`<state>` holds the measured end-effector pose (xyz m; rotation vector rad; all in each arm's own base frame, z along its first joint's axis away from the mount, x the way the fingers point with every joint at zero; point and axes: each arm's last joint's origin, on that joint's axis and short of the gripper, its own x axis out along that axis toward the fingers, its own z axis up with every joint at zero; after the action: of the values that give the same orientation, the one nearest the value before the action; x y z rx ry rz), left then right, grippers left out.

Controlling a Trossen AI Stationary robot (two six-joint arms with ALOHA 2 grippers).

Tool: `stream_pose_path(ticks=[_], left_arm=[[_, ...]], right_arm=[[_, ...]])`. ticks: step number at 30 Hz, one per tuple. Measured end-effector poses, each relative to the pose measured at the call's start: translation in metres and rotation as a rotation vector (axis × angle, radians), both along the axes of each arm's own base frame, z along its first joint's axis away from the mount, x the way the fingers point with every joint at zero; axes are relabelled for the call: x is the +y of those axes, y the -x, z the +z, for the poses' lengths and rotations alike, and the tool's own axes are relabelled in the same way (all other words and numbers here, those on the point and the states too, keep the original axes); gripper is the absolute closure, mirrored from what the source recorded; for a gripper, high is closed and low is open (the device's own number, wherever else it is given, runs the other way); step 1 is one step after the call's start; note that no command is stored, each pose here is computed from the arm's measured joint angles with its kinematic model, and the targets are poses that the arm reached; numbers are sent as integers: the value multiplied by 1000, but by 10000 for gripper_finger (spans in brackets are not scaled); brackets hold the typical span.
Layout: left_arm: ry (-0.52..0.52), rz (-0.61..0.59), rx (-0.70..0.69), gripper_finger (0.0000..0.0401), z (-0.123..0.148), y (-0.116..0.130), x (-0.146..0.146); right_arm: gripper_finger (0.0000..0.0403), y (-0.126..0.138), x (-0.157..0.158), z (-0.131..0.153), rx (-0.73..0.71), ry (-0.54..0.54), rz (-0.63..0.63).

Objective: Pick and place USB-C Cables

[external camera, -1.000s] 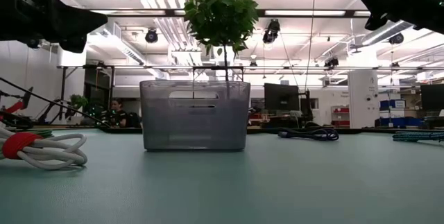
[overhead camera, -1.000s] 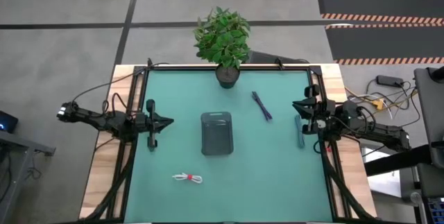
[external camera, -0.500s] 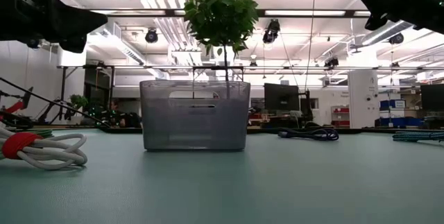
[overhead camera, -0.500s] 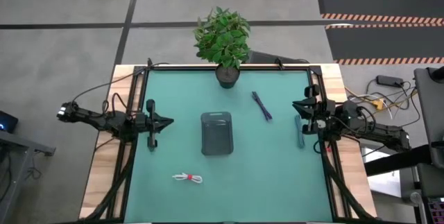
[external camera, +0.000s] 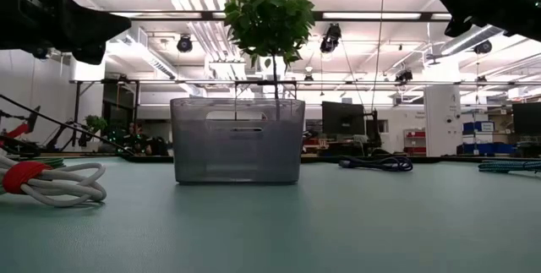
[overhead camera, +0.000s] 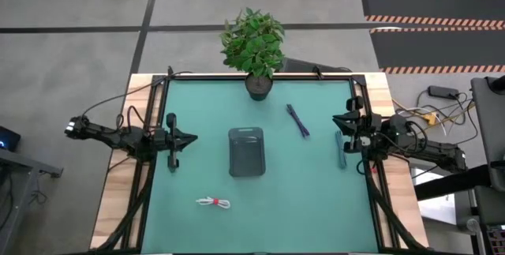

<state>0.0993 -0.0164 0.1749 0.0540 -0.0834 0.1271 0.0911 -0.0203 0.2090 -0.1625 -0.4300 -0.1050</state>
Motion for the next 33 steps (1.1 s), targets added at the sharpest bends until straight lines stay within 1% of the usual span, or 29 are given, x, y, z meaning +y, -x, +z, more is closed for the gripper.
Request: stream_pose_path(ticks=[3, 8, 16, 17, 18, 21, 22, 23, 25, 31, 33], left_arm=[[-10, 1, 1, 401, 0, 0, 0], [-132, 12, 16, 401, 0, 0, 0], [-131, 12, 16, 401, 0, 0, 0], [-131, 12, 16, 401, 0, 0, 0], [-131, 12, 16, 401, 0, 0, 0], [-127, 11, 10, 401, 1, 0, 0], [-123, 12, -4, 401, 2, 0, 0], [-118, 12, -19, 401, 3, 0, 0], [-109, 14, -48, 401, 6, 1, 0], [-70, 19, -169, 401, 18, 3, 1], [14, 5, -212, 401, 21, 4, 1]], right_arm=[[376, 0, 0, 0, 0, 0, 0], [376, 0, 0, 0, 0, 0, 0], [376, 0, 0, 0, 0, -9, 4], [376, 0, 0, 0, -2, -40, 20], [376, 0, 0, 0, -7, -106, 52], [376, 0, 0, 0, -26, -361, 170], [376, 0, 0, 0, -31, -424, 200], [376, 0, 0, 0, -34, -459, 216], [376, 0, 0, 0, -35, -473, 222], [376, 0, 0, 0, -34, -462, 217], [376, 0, 0, 0, -34, -462, 216]])
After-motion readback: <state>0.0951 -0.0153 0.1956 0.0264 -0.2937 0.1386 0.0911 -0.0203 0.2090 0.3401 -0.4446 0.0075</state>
